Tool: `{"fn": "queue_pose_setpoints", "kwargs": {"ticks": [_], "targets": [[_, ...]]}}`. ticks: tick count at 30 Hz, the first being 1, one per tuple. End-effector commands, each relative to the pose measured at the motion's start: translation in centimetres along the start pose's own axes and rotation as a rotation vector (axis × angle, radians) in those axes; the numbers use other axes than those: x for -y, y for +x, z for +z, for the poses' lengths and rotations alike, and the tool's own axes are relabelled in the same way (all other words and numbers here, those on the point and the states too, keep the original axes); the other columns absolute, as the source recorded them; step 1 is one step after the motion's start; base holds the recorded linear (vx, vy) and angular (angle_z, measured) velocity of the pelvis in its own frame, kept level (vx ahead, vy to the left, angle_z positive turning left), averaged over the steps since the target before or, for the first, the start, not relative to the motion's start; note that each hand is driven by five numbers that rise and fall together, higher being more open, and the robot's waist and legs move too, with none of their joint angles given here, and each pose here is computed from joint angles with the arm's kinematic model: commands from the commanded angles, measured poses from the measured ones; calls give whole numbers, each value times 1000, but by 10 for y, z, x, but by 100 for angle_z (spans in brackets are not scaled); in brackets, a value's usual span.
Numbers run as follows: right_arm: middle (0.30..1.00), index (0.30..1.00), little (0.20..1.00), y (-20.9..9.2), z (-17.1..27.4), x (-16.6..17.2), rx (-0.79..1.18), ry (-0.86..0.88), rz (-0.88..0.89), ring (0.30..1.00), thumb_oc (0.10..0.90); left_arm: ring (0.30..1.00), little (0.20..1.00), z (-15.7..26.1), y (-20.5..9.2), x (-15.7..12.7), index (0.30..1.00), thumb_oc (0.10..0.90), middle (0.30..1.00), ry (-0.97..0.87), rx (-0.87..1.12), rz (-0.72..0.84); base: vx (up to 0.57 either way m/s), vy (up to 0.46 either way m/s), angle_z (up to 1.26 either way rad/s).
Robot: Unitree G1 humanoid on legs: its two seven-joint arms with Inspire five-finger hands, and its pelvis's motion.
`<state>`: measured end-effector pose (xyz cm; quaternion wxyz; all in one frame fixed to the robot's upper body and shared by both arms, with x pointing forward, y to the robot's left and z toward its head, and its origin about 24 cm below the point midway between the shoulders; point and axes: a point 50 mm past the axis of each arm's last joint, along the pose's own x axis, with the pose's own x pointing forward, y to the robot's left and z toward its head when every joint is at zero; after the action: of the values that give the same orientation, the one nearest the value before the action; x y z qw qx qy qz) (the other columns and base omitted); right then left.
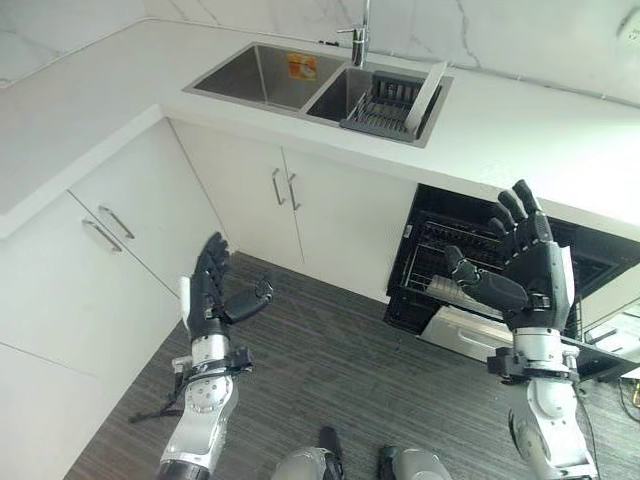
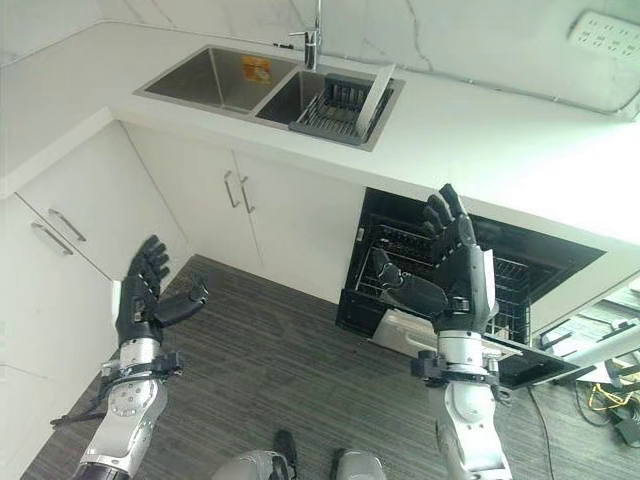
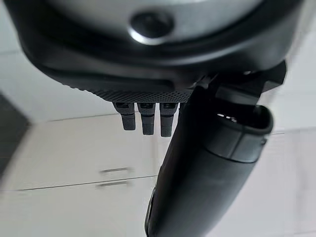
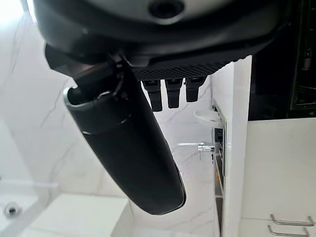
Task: Place the dishes in the dishwasher.
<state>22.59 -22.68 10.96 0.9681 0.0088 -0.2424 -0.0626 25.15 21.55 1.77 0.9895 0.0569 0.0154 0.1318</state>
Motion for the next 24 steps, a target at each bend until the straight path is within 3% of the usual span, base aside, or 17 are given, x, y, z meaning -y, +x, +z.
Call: {"fn": "queue_pose_setpoints", "kwargs": {"ticks": [1, 2, 4, 8, 11, 14, 15, 17, 24], "targets": [[900, 900, 900, 19, 40, 14, 275, 62, -23, 900, 800, 900, 900, -20, -3, -2, 900, 800, 900, 117, -99, -116, 209, 35, 39], [900, 900, 900, 19, 40, 15, 276, 63, -22, 900, 800, 900, 900, -23, -5, -2, 900, 800, 900, 123, -107, -118, 225, 20, 58], [900, 900, 900, 18, 42, 18, 287, 63, -15, 900, 800, 900, 900, -75, -31, -9, 900, 800, 900, 228, -340, -188, 280, 11, 25], [900, 900, 900, 20, 43, 19, 283, 72, -3, 900, 800, 900, 900, -125, -65, -11, 900, 800, 900, 337, -612, -241, 300, -16, -18], [900, 900, 900, 27, 50, 19, 287, 42, 21, 900, 800, 900, 900, -166, -109, -16, 900, 800, 900, 346, -887, -229, 354, -41, 0], [900, 900, 900, 30, 53, 17, 287, 24, 41, 900, 800, 900, 900, -175, -128, -16, 900, 800, 900, 341, -965, -176, 266, -101, -3], [900, 900, 900, 32, 51, 14, 265, 9, 48, 900, 800, 900, 900, -184, -146, -23, 900, 800, 900, 304, -1080, -45, 214, -121, 6], [900, 900, 900, 37, 47, 6, 248, 42, 63, 900, 800, 900, 900, -191, -167, -39, 900, 800, 900, 226, -1184, 48, 350, -50, -66], [900, 900, 900, 45, 48, -25, 256, 72, 143, 900, 800, 900, 900, -200, -205, -41, 900, 800, 900, 110, -1366, 85, 302, 179, -105]]}}
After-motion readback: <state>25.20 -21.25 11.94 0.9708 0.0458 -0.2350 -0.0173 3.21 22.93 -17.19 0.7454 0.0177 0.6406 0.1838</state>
